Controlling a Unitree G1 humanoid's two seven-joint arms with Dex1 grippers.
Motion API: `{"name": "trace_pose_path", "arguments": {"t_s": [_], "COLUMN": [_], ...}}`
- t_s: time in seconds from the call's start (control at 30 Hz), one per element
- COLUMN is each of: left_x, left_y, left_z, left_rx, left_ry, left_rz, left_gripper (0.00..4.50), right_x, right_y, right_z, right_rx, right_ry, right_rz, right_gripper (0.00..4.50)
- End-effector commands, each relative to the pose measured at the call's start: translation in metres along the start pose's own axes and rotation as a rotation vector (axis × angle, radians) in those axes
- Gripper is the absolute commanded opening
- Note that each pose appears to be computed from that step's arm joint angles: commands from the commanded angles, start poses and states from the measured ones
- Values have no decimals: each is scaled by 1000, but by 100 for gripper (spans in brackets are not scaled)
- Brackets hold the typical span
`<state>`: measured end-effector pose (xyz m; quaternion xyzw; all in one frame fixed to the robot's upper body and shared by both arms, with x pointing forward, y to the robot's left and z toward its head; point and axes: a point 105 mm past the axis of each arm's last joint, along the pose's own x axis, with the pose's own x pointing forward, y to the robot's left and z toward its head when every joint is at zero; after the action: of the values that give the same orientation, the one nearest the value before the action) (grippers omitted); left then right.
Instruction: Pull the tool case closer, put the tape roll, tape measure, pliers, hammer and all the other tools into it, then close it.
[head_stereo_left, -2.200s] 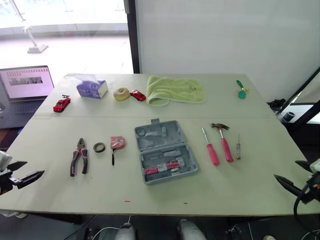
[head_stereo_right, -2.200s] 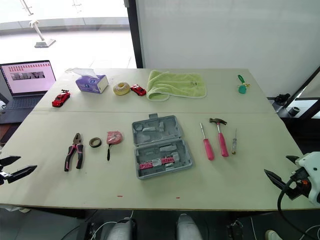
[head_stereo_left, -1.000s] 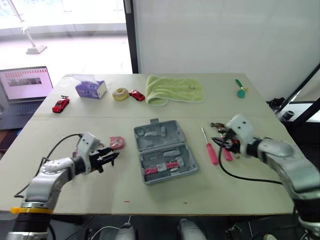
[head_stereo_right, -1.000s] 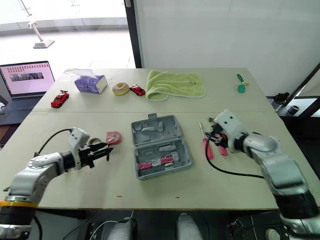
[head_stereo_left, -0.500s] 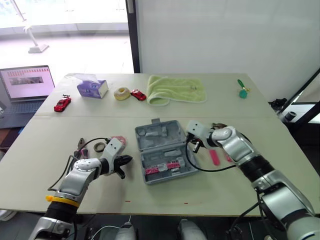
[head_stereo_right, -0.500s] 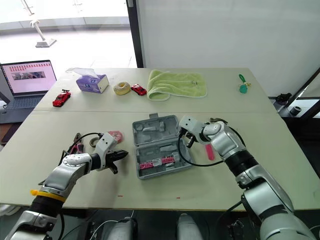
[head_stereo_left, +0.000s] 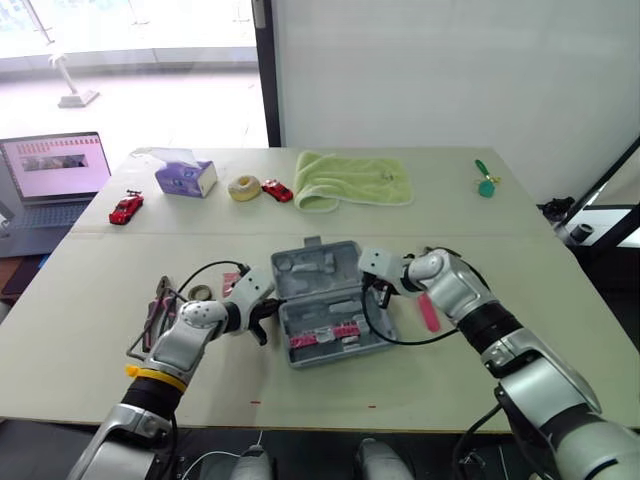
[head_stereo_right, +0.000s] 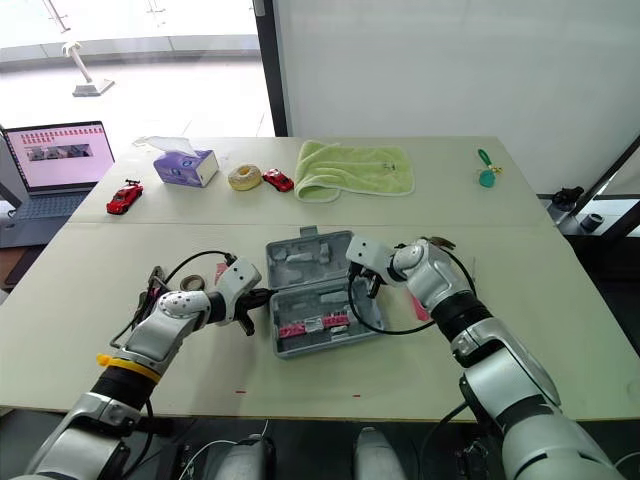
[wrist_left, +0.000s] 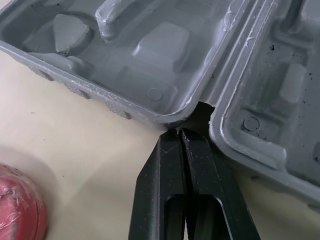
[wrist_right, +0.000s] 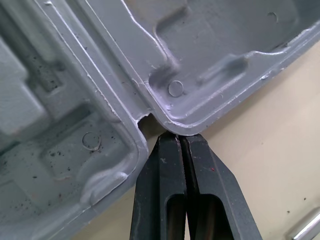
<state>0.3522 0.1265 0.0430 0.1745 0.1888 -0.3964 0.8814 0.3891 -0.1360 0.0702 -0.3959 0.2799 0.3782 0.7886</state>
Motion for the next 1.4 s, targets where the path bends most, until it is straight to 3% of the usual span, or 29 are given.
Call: {"name": "trace_pose_path", "arguments": {"t_s": [0.03,0.27,0.53,0.97,1.4], "left_x": [-7,-35,-54,-83,-94], "left_y": [-21,-30,-17,-48,-49], "left_z": [-5,-26,-36,-55,-59], "left_rx": [17,27,29,6,-25], "left_ry": [1,48,88,144,167], "left_rz": [-110,-174,-146,-212,-191], "left_gripper": [8,8,8,8,8], "right_x": [-13,-26,-32,-34,-39], "right_y": [29,68,95,118,136], "right_z": [1,8,14,16,14], "right_rx": [57,150,227,297,324], "right_ry": [-24,-58,-54,-40,-24], "right_rz": [75,90,107,123,152], "right_gripper": [9,9,9,9,9]}}
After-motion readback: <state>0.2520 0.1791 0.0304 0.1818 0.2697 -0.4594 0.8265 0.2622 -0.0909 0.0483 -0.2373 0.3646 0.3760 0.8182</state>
